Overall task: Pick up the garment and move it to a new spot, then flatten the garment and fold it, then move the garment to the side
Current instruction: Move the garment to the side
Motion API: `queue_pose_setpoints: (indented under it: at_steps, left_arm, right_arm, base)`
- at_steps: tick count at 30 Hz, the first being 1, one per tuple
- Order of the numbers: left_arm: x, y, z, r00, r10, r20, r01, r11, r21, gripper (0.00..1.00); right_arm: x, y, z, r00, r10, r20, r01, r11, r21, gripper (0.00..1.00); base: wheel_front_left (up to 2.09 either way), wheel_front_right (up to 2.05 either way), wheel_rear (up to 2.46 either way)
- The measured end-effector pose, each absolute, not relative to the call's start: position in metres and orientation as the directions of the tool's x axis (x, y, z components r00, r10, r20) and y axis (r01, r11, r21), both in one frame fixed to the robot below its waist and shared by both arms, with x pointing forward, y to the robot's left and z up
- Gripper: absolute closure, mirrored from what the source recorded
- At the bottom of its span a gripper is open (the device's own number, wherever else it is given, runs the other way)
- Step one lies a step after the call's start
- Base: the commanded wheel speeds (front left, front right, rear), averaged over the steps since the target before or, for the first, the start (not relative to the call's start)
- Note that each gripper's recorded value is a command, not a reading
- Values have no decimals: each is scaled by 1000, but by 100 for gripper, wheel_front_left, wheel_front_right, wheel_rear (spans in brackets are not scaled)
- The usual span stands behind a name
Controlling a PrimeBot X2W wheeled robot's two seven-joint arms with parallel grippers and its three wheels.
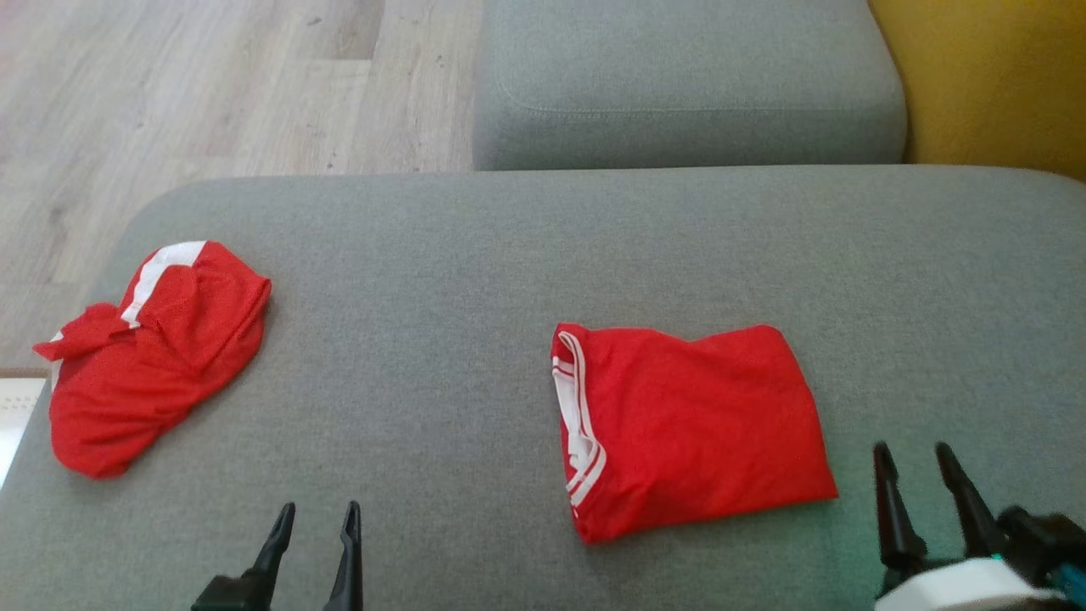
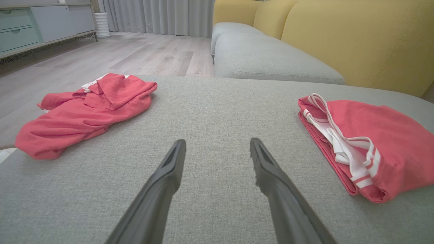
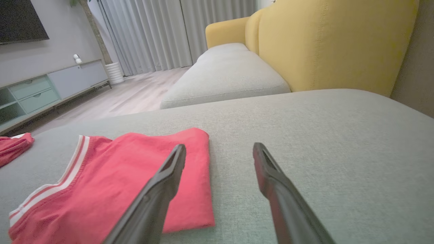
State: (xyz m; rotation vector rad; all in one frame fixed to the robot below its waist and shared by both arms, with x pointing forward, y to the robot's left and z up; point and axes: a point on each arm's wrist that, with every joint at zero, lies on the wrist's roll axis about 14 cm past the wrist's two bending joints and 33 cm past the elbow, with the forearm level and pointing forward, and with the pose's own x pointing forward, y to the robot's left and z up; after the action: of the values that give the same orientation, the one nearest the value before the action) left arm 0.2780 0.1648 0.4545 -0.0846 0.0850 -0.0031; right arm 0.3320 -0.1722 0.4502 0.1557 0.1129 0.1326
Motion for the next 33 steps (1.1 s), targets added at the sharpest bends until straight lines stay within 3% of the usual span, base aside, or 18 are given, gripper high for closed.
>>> queue_pose_setpoints:
  at_steps: [6, 13, 20, 26, 27, 28, 33]
  left_arm:
    - [281, 164, 451, 995, -8, -99, 0, 996, -85, 0]
    - [285, 158, 448, 993, -16, -115, 4, 994, -107, 0]
    - [294, 162, 453, 994, 18, -105, -31, 992, -121, 0]
    - [296, 167, 449, 991, 49, -125, -65, 989, -130, 0]
    - [296, 168, 448, 990, 55, -128, -71, 989, -128, 0]
    - [297, 169, 448, 990, 62, -130, -78, 989, -125, 0]
    - [302, 168, 448, 989, 62, -132, -79, 989, -122, 0]
  right_arm:
    - [358, -162, 467, 969, 207, -135, -168, 952, 255, 0]
    - [399, -162, 475, 917, 279, -286, -196, 938, 287, 0]
    - [398, -146, 410, 753, 325, -572, -187, 939, 287, 0]
    - [403, -139, 378, 651, 321, -688, -192, 946, 260, 0]
    - [402, -137, 374, 633, 325, -702, -187, 945, 268, 29]
    - [403, -136, 371, 624, 326, -710, -183, 944, 273, 100]
    - [414, -141, 376, 652, 312, -691, -140, 945, 294, 100]
  base:
    - [0, 0, 0]
    - [0, 0, 0]
    - [0, 0, 0]
    - [0, 0, 0]
    - [0, 0, 0]
    - [0, 0, 0]
    - [0, 0, 0]
